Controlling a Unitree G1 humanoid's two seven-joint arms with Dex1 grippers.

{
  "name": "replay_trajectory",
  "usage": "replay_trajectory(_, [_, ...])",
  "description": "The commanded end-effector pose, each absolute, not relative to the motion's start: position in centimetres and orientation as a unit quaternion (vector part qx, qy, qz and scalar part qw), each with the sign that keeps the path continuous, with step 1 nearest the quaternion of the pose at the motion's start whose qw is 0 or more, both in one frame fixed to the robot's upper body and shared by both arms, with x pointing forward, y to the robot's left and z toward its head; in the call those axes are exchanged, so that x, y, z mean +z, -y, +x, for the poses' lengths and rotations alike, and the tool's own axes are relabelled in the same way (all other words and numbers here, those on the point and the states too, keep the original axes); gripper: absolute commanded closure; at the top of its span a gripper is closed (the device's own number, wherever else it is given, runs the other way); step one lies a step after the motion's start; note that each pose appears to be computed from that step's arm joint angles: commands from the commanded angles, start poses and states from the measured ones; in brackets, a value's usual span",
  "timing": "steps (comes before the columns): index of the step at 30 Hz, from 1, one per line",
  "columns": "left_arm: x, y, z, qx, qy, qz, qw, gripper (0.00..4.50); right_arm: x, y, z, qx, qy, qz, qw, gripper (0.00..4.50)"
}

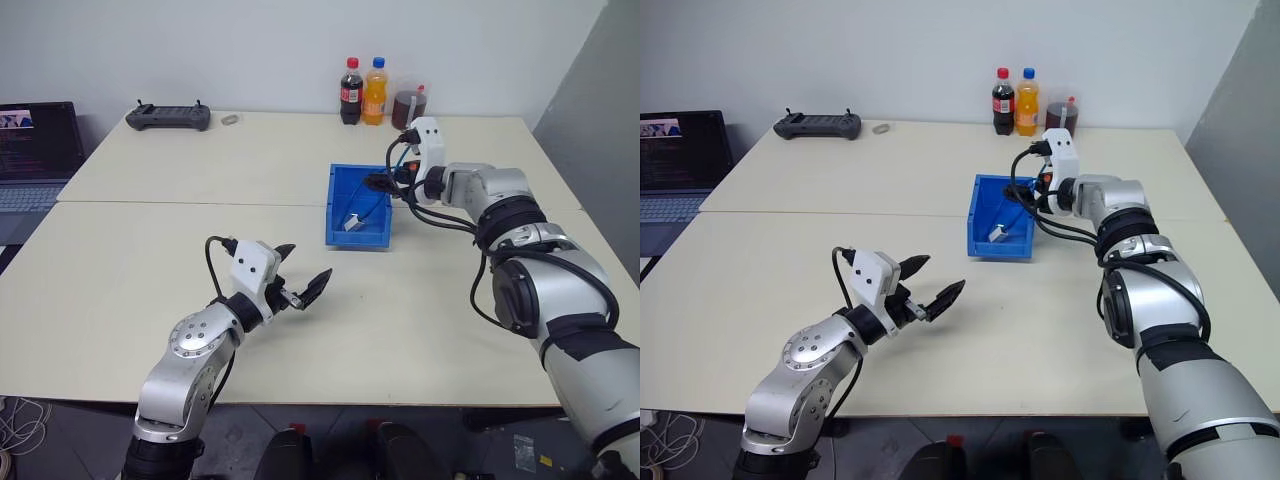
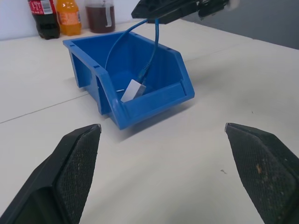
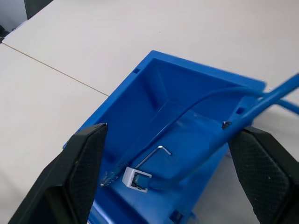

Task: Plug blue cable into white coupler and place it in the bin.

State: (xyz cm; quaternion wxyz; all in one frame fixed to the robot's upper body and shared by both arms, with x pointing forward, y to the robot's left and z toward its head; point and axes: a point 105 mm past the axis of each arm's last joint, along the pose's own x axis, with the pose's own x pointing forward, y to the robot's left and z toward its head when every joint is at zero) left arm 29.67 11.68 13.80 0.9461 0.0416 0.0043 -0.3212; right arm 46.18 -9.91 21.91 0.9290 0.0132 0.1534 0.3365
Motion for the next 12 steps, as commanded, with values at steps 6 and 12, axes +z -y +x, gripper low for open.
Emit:
replay_trajectory(6, [13.9,-14.6,30.0,-0.236,-0.008,0.038,0.971,0.00,21.1,13.6,40.7,0.327,-0.064,-0.115,0.936,0.39])
replay_trajectory(12, [13.0,-17.4,29.3,-0.150,-0.010,0.016,0.989,0.00,15.8,14.2,33.9,0.218,0.001,-0.111,0.970,0.39])
